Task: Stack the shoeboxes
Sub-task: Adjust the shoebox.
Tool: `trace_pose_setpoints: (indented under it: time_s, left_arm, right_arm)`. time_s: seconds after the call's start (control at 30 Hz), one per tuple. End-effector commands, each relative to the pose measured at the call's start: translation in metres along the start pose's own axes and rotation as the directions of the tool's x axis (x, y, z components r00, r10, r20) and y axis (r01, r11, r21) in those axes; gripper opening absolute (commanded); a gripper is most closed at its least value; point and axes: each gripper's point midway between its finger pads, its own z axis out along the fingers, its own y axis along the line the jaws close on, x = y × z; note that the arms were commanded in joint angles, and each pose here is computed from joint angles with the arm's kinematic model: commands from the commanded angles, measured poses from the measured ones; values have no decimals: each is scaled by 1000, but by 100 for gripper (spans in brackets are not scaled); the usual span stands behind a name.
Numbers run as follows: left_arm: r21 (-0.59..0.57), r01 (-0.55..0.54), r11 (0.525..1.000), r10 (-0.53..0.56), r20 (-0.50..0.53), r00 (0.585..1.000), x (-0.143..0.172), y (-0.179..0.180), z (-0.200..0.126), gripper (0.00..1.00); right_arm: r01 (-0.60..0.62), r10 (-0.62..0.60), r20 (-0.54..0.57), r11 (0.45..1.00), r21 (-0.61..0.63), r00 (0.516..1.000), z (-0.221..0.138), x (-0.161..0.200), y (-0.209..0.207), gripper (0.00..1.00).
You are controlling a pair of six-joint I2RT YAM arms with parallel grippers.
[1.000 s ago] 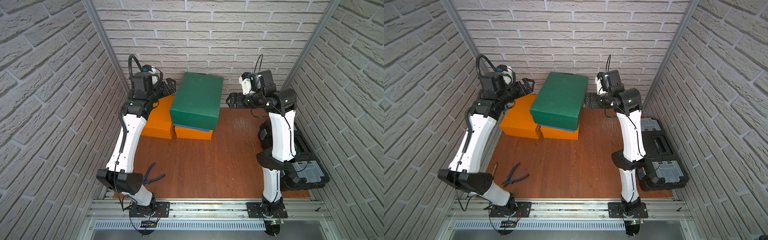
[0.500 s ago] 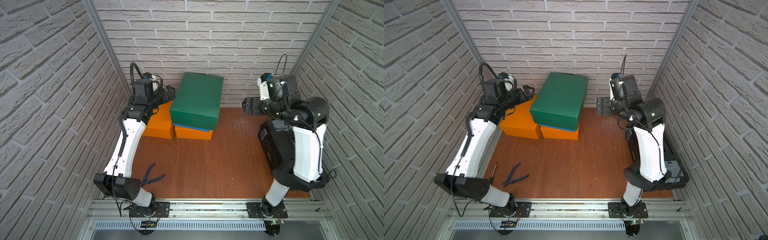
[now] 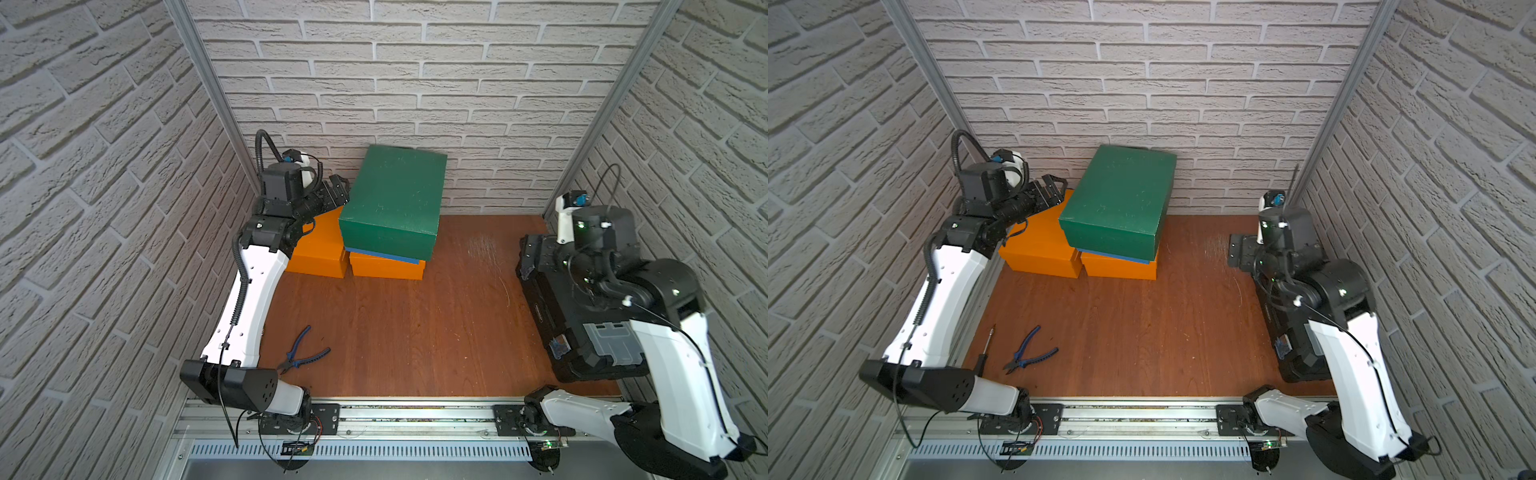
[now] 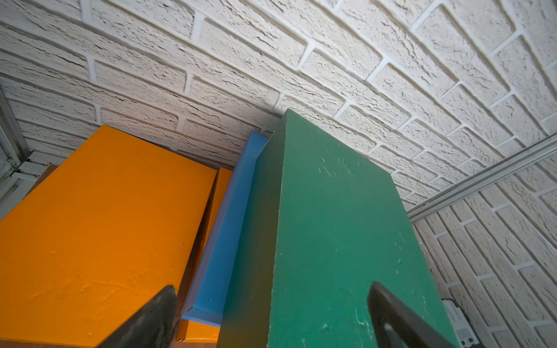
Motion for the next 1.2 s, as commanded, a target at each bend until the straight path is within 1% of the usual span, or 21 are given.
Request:
trace_pose_setpoints:
  time_s: [0.0, 0.1, 0.2, 0.27, 0.33, 0.37, 0.4, 0.43, 0.5, 0.57, 0.6, 0.63, 0.67, 0.73, 0.83, 0.93, 1.0, 1.1, 1.17]
  left_arm:
    - [-5, -6, 1000, 6, 62, 998, -12, 0, -14, 98]
    - [-20, -7, 1000, 8, 54, 999, -7, 5, -11, 98]
    - [-36, -15, 999, 16, 39, 999, -3, 10, -4, 98]
    - [-54, -12, 998, 13, 29, 999, -1, 16, 2, 98]
    - [-66, 0, 998, 1, 22, 1000, -1, 23, 9, 97]
    - [-66, 5, 998, -4, 22, 1000, -2, 25, 11, 93]
    - [-68, 11, 998, -10, 19, 1000, -2, 29, 14, 90]
    - [-74, 18, 997, -17, 16, 1000, -2, 33, 18, 85]
    - [-89, 46, 995, -45, 9, 999, -3, 45, 24, 79]
    - [-90, 91, 992, -91, 0, 996, -1, 58, 30, 68]
    - [-90, 121, 989, -121, -2, 993, 1, 66, 34, 62]
    - [-88, 148, 985, -149, -2, 989, 4, 74, 38, 51]
    - [-90, 171, 981, -172, -2, 985, 7, 81, 41, 42]
    - [-102, 207, 973, -209, -5, 978, 14, 95, 50, 31]
    - [-109, 247, 963, -252, -44, 967, 25, 108, 69, 19]
    - [-104, 283, 954, -292, -93, 952, 39, 115, 91, 11]
    - [-109, 302, 947, -314, -112, 943, 47, 121, 105, 7]
    - [-101, 329, 939, -340, -129, 932, 56, 126, 122, 2]
    - [-95, 346, 933, -357, -142, 923, 61, 129, 132, 1]
  right_arm:
    - [-44, 50, 32, 985, -166, 998, 38, -17, 41, 96]
    - [-58, 56, -16, 948, -312, 998, 66, -11, 74, 95]
    - [-78, 75, -24, 918, -390, 997, 85, -9, 92, 95]
    - [-116, 108, -45, 907, -406, 993, 101, -7, 94, 89]
    - [-160, 138, -81, 893, -421, 987, 118, -4, 96, 79]
    - [-173, 147, -94, 889, -424, 985, 125, -3, 96, 72]
    - [-184, 154, -105, 886, -427, 982, 133, -1, 98, 63]
    - [-192, 159, -112, 885, -424, 981, 140, 0, 98, 56]
    - [-203, 165, -125, 884, -421, 978, 152, 3, 100, 46]
    - [-214, 168, -143, 884, -417, 975, 164, 8, 100, 39]
    - [-219, 167, -157, 883, -415, 973, 170, 12, 101, 34]
    - [-225, 166, -174, 882, -415, 971, 177, 16, 102, 29]
    - [-229, 165, -185, 881, -415, 969, 183, 20, 102, 27]
    - [-239, 164, -209, 877, -418, 964, 196, 29, 105, 20]
    - [-271, 178, -240, 854, -445, 954, 212, 36, 113, 9]
    - [-298, 183, -264, 806, -511, 947, 221, 33, 130, 3]
    - [-313, 189, -275, 785, -535, 943, 226, 31, 139, 3]
    - [-319, 189, -282, 775, -546, 941, 238, 31, 146, 3]
    - [-322, 184, -290, 765, -557, 939, 244, 31, 153, 3]
